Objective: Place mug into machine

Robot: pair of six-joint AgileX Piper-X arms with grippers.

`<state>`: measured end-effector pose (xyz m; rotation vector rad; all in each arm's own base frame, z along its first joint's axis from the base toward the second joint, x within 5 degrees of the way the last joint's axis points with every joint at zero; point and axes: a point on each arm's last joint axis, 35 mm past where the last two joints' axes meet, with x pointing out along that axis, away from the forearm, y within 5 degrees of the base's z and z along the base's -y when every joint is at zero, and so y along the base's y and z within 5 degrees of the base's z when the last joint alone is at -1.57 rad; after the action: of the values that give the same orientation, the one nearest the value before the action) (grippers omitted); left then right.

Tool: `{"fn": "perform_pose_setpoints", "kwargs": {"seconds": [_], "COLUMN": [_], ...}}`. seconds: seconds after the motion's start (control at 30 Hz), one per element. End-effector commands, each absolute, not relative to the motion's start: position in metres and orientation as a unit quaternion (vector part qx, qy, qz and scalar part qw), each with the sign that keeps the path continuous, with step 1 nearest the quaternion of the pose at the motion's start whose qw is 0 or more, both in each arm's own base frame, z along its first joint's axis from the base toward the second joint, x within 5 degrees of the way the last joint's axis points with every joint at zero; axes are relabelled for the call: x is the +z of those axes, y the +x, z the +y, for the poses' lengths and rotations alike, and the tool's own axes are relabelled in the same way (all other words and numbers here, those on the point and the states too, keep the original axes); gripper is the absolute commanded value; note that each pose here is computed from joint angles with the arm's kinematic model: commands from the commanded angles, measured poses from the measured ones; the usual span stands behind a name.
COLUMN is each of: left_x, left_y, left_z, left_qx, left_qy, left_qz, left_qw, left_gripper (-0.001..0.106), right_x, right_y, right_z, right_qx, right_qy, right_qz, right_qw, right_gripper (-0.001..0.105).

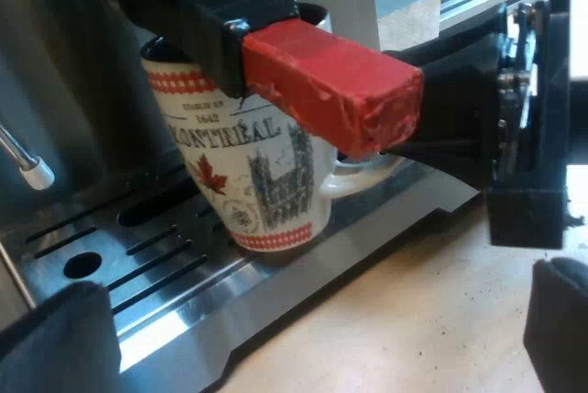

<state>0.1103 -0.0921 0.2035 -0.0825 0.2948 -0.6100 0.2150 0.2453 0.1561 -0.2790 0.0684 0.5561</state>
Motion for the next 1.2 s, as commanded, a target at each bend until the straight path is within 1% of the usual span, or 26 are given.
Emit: {"fn": "perform_pose_setpoints", "kwargs": {"seconds": [0.03,0.1,0.13,0.23,0.3,0.47,0.5,0.57,0.6,0.63,0.67,0.73,1.03,1.1,1.13,1.2], "left_x": [0.207,0.207,0.207,0.207,0.207,0.207,0.207,0.207,0.207,0.207,0.207,0.207,0.207,0.207,0.207,0.207], "left_y": [0.11,0.11,0.11,0.11,0.11,0.11,0.11,0.11,0.11,0.11,0.11,0.109,0.111,0.111,0.111,0.111], "left_z": [-0.093,-0.093,-0.093,-0.093,-0.093,-0.093,-0.093,-0.093,-0.093,-0.093,-0.093,-0.093,-0.092,-0.092,-0.092,-0.091], "left_qx": [-0.304,-0.304,-0.304,-0.304,-0.304,-0.308,-0.308,-0.308,-0.308,-0.311,-0.314,-0.315,-0.291,-0.291,-0.288,-0.279], "left_qy": [-0.051,-0.051,-0.051,-0.051,-0.051,-0.051,-0.051,-0.051,-0.051,-0.051,-0.052,-0.052,-0.05,-0.05,-0.05,-0.049], "left_qz": [0.137,0.137,0.137,0.137,0.137,0.137,0.137,0.137,0.137,0.138,0.138,0.138,0.135,0.135,0.134,0.133], "left_qw": [0.942,0.942,0.942,0.942,0.942,0.94,0.94,0.94,0.94,0.939,0.938,0.938,0.946,0.946,0.947,0.95], "left_gripper": [0.091,0.091,0.091,0.091,0.091,0.091,0.091,0.091,0.091,0.091,0.091,0.091,0.091,0.091,0.091,0.091], "right_x": [0.163,0.162,0.164,0.167,0.169,0.165,0.165,0.165,0.165,0.165,0.165,0.166,0.17,0.169,0.168,0.166], "right_y": [0.22,0.223,0.226,0.231,0.234,0.235,0.235,0.235,0.235,0.235,0.235,0.235,0.232,0.232,0.231,0.231], "right_z": [0.252,0.256,0.259,0.263,0.266,0.268,0.268,0.268,0.268,0.268,0.268,0.268,0.265,0.265,0.266,0.265], "right_qx": [0.273,0.273,0.272,0.253,0.247,0.254,0.254,0.254,0.254,0.254,0.254,0.254,0.258,0.272,0.279,0.278], "right_qy": [-0.13,-0.13,-0.125,-0.123,-0.127,-0.146,-0.147,-0.147,-0.147,-0.147,-0.147,-0.146,-0.161,-0.158,-0.151,-0.148], "right_qz": [0.018,0.025,0.03,0.047,0.052,0.08,0.08,0.08,0.08,0.08,0.08,0.079,0.101,0.104,0.111,0.124], "right_qw": [0.953,0.953,0.954,0.959,0.959,0.953,0.953,0.953,0.953,0.953,0.953,0.953,0.947,0.944,0.942,0.941], "right_gripper": [0.0,0.0,0.0,0.0,0.0,0.001,0.003,0.017,0.022,0.032,0.037,0.042,0.041,0.041,0.041,0.041]}}
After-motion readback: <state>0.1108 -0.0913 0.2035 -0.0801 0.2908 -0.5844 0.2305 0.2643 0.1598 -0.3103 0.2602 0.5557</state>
